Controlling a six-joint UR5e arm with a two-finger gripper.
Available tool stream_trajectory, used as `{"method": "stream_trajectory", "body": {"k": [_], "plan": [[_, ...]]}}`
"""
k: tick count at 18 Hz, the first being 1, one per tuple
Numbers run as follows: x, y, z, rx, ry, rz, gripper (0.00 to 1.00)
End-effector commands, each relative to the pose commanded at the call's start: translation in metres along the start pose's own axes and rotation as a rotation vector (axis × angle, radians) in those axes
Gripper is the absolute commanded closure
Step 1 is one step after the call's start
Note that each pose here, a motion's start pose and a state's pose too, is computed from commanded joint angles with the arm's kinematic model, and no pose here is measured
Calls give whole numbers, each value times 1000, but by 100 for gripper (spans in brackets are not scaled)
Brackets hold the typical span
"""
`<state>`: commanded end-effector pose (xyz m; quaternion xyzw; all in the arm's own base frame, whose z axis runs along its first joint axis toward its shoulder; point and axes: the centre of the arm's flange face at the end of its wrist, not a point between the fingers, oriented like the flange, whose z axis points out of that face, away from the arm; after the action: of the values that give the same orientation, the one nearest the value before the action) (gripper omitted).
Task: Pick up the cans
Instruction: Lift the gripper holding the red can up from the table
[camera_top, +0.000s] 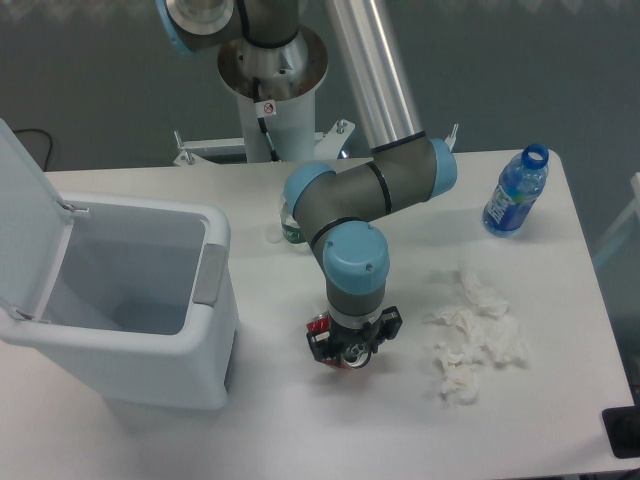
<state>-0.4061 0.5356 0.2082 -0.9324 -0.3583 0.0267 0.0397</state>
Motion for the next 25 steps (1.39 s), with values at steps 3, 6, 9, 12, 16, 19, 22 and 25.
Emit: {"method": "stream_trajectory", "body": {"k": [3,6,9,12,16,19,22,25], "plan": [[0,-1,-2,3,1,3,39],[-3,-5,-10,20,-1,1,39],[-3,-8,-27,48,-8,18,39],[-7,-15,-55,96,-20,69,39],[-14,-19,-92,154,-48,264,39],[-23,-16,-112,174,-73,447,39],[-23,-15,-120,183,-92,569,39],[-22,-12,-138,202,-114,699,39]]}}
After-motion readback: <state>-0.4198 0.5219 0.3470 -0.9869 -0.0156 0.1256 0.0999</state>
